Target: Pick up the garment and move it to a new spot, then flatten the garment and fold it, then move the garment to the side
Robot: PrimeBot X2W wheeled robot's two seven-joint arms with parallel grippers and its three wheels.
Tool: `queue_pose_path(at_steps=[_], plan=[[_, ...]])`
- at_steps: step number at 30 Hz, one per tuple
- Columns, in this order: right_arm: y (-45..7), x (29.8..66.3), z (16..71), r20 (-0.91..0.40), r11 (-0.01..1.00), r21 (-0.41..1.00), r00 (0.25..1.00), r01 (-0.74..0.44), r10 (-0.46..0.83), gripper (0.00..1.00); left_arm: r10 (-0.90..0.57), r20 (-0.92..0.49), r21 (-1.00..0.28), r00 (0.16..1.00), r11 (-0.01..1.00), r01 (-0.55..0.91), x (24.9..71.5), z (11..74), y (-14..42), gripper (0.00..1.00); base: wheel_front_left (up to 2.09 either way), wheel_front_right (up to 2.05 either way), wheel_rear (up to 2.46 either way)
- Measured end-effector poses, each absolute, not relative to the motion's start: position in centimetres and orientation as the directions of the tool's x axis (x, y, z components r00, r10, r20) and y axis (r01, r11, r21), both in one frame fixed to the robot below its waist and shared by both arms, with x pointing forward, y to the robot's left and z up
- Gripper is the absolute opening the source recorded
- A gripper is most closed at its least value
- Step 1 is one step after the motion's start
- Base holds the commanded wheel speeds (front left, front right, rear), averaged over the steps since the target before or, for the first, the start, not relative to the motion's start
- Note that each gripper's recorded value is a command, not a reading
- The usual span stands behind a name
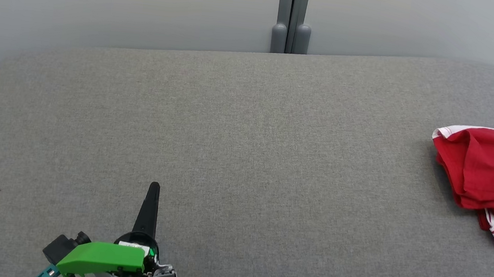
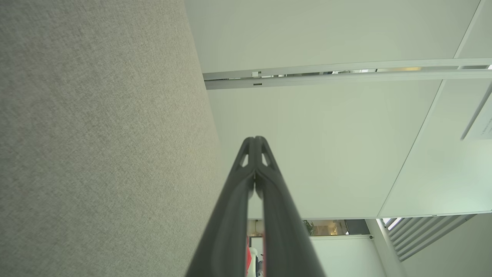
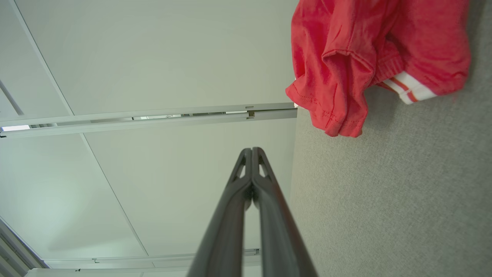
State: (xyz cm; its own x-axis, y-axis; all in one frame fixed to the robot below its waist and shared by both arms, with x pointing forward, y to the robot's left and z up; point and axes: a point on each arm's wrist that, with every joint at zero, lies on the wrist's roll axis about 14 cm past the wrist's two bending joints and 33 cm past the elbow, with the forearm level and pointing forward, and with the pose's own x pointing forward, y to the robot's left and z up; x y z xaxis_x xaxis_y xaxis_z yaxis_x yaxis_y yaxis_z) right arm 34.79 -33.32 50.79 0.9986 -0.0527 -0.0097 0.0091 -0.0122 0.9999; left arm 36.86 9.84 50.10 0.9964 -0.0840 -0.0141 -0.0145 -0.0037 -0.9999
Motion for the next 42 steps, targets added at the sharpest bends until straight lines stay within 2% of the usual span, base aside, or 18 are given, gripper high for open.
queue_pose_path(at_steps=[42], plan=[[-33.32, 34.80, 50.84, -0.008, -0.013, 1.000, 0.999, 0.007, -0.052, 0.00, -0.084, -0.013, -1.000, 0.996, -0.004, -0.014, 36.87, 50.12, 9.85, 0.00, 0.00, 0.00, 0.00]])
